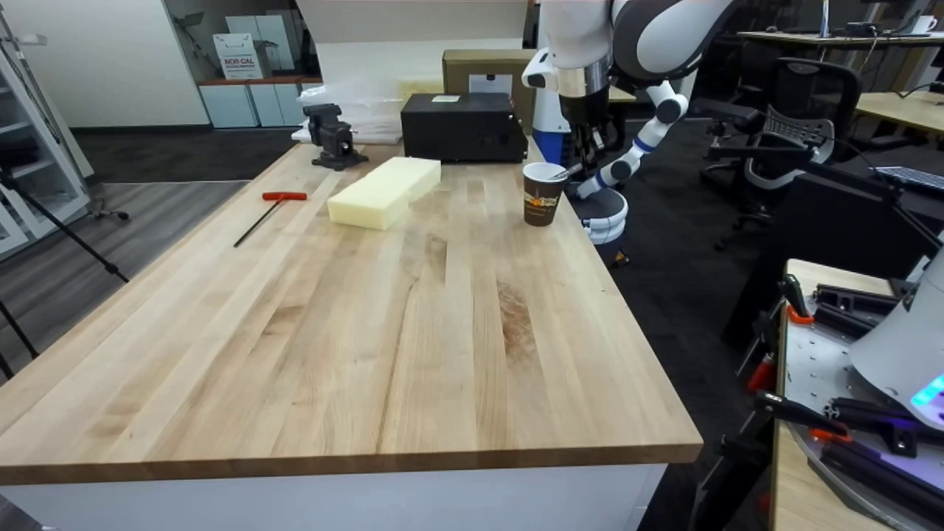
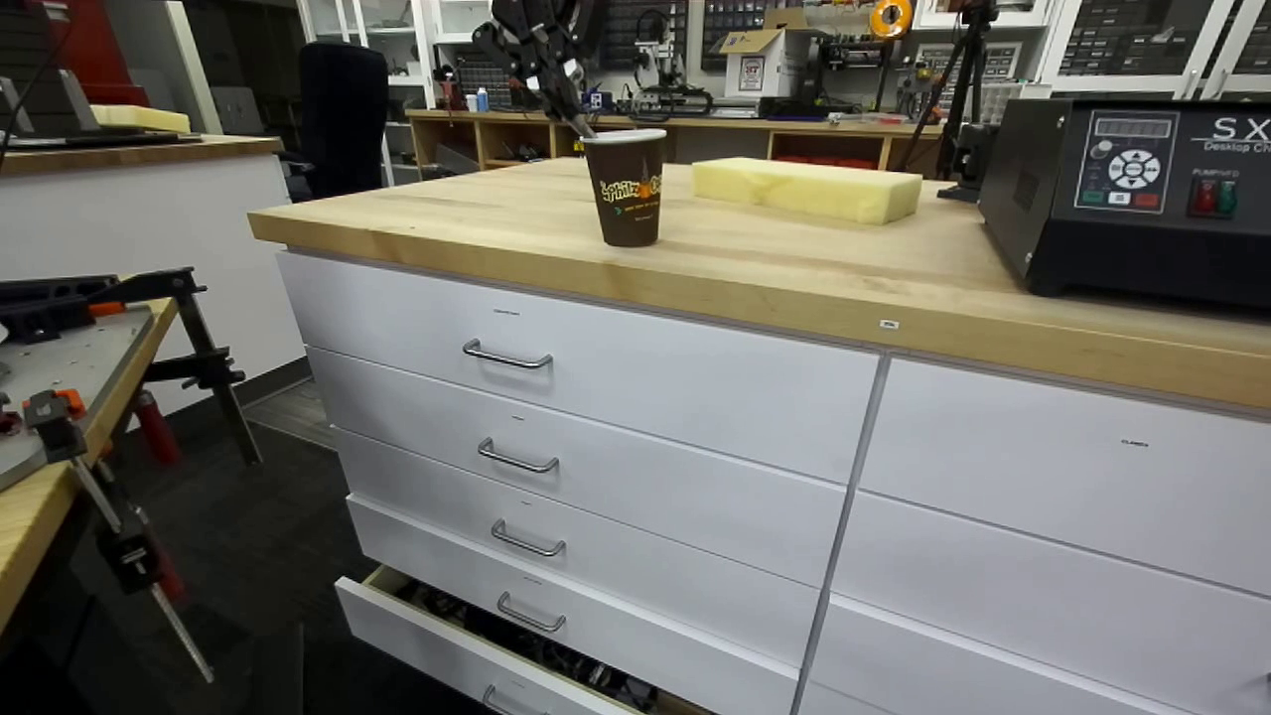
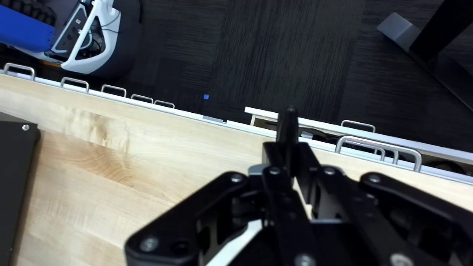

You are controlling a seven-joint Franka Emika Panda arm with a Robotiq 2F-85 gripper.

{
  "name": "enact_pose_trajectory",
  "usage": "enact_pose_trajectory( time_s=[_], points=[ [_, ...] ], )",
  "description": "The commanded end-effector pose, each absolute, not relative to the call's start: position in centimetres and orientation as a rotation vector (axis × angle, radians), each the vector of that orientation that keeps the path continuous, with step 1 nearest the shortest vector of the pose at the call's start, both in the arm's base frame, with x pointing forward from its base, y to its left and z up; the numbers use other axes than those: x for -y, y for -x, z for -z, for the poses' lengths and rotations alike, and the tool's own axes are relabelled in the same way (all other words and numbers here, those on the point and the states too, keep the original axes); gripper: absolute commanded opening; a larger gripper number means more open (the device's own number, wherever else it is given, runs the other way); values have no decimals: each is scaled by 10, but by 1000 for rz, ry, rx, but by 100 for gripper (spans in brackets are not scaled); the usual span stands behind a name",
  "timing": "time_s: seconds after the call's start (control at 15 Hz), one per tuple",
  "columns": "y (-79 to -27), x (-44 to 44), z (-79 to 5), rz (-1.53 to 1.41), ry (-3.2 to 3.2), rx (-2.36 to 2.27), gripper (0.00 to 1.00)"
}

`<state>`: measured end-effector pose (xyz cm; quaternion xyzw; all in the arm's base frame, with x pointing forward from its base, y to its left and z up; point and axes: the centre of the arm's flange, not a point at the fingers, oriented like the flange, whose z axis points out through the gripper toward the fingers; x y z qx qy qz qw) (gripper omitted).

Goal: Put the pen inside the brown coffee cup, remove the pen from the coffee cup

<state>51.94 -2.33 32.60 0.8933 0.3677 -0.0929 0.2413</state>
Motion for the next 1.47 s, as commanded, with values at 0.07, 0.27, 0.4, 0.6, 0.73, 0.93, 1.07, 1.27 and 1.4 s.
enact_pose_trajectory(
  time_s=[0.07, 0.27, 0.4, 0.6, 0.73, 0.93, 1.07, 1.27, 1.4],
  points=[
    [-534, 20, -330, 214, -2429, -978, 4],
    [-539, 18, -331, 204, -2428, -977, 4],
    [-541, 17, -328, 203, -2426, -978, 4],
    [-545, 18, -325, 201, -2423, -978, 4],
    [-549, 18, -323, 192, -2422, -973, 4],
    [-558, 16, -325, 128, -2428, -947, 41],
    [-564, 13, -332, 60, -2433, -932, 53],
    [-570, 4, -350, -56, -2456, -911, 72],
    [-573, -2, -363, -120, -2488, -896, 85]
  ],
)
